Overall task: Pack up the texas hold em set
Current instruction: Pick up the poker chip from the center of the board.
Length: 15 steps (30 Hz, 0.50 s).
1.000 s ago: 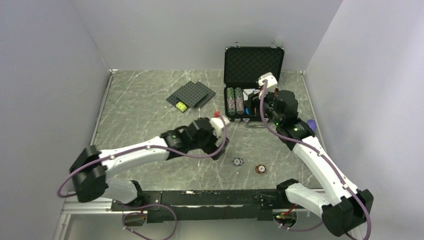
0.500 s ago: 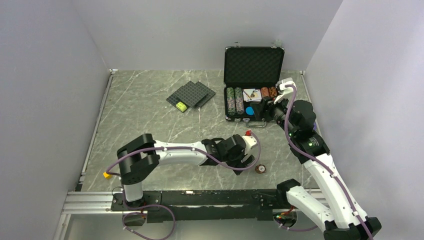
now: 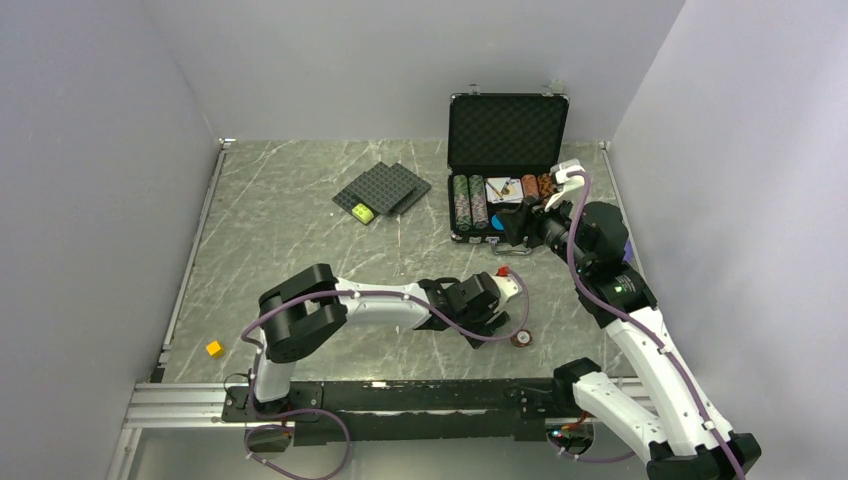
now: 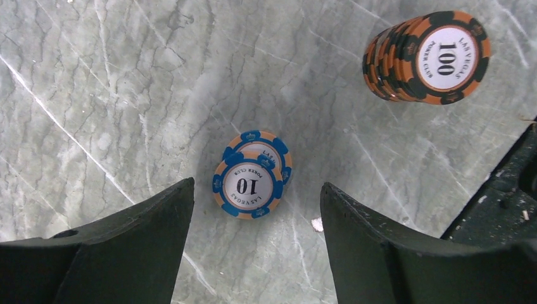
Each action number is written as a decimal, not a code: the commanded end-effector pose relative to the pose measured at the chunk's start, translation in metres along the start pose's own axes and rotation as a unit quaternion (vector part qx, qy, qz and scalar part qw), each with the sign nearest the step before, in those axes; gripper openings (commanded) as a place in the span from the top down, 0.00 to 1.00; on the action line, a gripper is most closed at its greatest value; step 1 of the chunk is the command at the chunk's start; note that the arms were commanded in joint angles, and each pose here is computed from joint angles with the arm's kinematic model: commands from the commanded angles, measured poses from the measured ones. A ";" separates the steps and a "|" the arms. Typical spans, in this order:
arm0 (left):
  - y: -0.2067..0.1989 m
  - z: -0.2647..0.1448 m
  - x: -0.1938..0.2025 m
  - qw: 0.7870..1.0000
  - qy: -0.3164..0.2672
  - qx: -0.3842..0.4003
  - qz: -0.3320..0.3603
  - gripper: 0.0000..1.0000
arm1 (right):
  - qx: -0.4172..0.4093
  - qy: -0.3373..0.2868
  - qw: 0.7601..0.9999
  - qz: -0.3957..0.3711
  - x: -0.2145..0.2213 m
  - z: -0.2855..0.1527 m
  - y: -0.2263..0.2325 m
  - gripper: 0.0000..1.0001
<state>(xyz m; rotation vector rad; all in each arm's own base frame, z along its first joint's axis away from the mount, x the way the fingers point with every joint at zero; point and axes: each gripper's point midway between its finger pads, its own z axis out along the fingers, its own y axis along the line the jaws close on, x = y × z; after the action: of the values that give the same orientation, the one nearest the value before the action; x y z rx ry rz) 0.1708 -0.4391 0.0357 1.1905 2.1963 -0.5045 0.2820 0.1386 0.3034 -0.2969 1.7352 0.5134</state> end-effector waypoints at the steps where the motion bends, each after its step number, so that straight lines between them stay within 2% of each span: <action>1: 0.001 0.005 -0.013 1.000 -0.011 -0.008 0.010 0.24 | -0.015 -0.011 1.000 0.009 -0.005 -0.003 0.007 0.42; 5: 0.003 0.010 -0.007 1.000 0.000 -0.016 0.011 0.26 | -0.015 -0.007 1.000 0.012 -0.001 -0.002 0.006 0.42; 15: 0.013 0.016 0.010 0.999 0.024 -0.040 0.014 0.39 | -0.011 -0.012 1.000 0.008 -0.003 -0.003 0.004 0.43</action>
<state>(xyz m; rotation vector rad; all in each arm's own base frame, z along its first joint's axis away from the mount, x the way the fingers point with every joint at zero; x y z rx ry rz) 0.1780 -0.4377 0.0242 1.1952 2.2035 -0.4364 0.2797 0.1417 0.2963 -0.3023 1.7520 0.5373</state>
